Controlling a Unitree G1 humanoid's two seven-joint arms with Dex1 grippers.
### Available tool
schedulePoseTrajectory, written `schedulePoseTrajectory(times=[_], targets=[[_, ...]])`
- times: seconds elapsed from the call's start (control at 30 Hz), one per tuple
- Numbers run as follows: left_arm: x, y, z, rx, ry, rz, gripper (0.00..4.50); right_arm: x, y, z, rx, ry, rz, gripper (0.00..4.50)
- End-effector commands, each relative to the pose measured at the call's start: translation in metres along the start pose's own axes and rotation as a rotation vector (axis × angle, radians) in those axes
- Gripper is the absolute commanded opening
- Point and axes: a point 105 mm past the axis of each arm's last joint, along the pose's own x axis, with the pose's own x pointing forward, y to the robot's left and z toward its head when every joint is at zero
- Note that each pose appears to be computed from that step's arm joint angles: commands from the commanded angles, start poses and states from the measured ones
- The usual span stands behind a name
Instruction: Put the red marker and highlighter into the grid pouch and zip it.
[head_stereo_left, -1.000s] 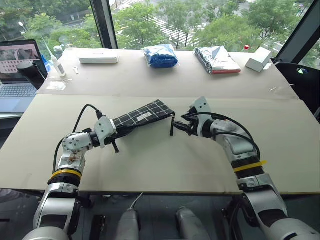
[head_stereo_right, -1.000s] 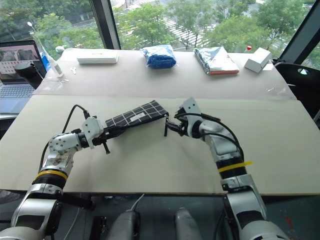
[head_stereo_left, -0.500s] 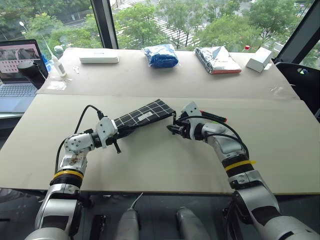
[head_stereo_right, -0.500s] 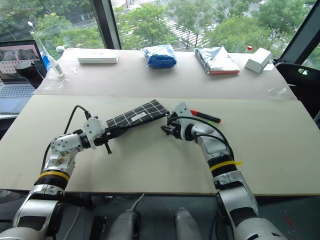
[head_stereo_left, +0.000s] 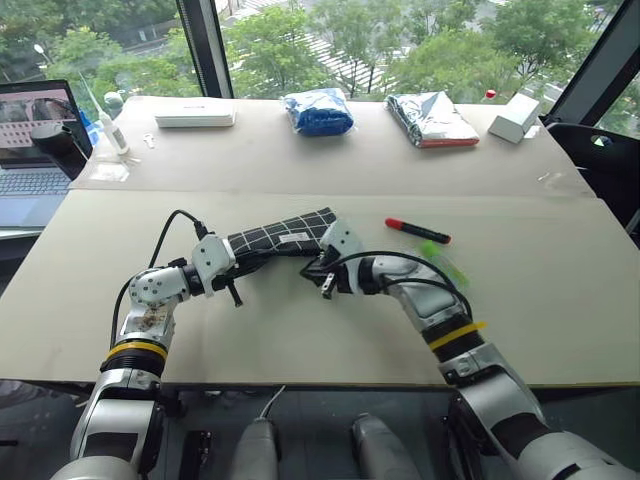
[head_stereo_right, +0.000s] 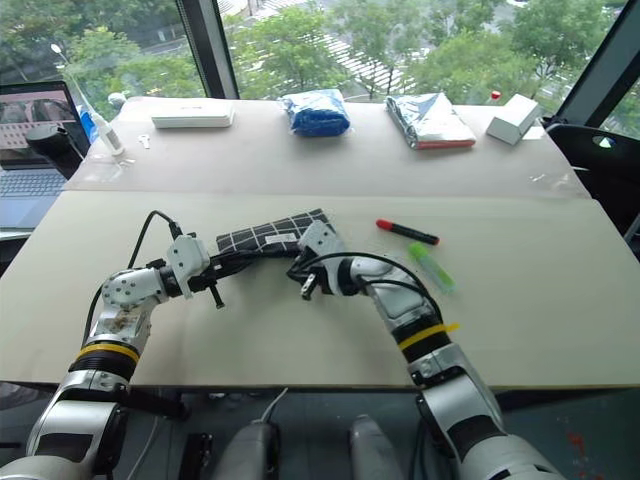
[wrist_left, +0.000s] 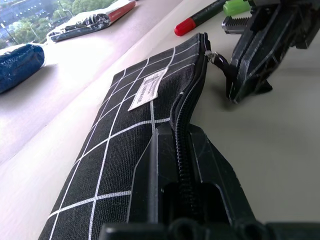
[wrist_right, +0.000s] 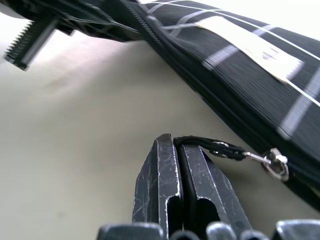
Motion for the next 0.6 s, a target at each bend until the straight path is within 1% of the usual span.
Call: schedulePoseTrajectory(times=[0.03,0.27,0.4,0.43,0.47,0.5,0.53,0.6], targets=[[0.004,0.006,0.01,0.013,-0.041,0.018,0.0,0.011,0.006,0.037,-0.089,-0.086,0.019,0.02],[0.008,0.006,0.012,0.013,-0.046,0.008,0.0,0.024,0.022,0.047,-0.103,-0.105,0.063,0.02],[0.009,0.007,0.012,0.014,-0.048,0.006,0.0,0.019,0.007,0.037,-0.084,-0.076,-0.011,0.02],[0.009,0.007,0.012,0.014,-0.048,0.005,0.0,0.015,0.003,0.036,-0.084,-0.077,-0.021,0.66],[0.009,0.007,0.012,0.015,-0.048,0.005,0.0,0.01,-0.002,0.036,-0.072,-0.079,-0.04,0.87],[0.009,0.007,0.012,0.015,-0.048,0.004,0.0,0.007,-0.005,0.036,-0.064,-0.081,-0.053,1.19],[0.009,0.007,0.012,0.014,-0.048,0.004,0.0,0.002,-0.004,0.035,-0.053,-0.082,-0.034,1.6],[0.009,0.007,0.012,0.013,-0.049,0.004,0.0,-0.006,-0.002,0.034,-0.016,-0.091,-0.011,2.23]])
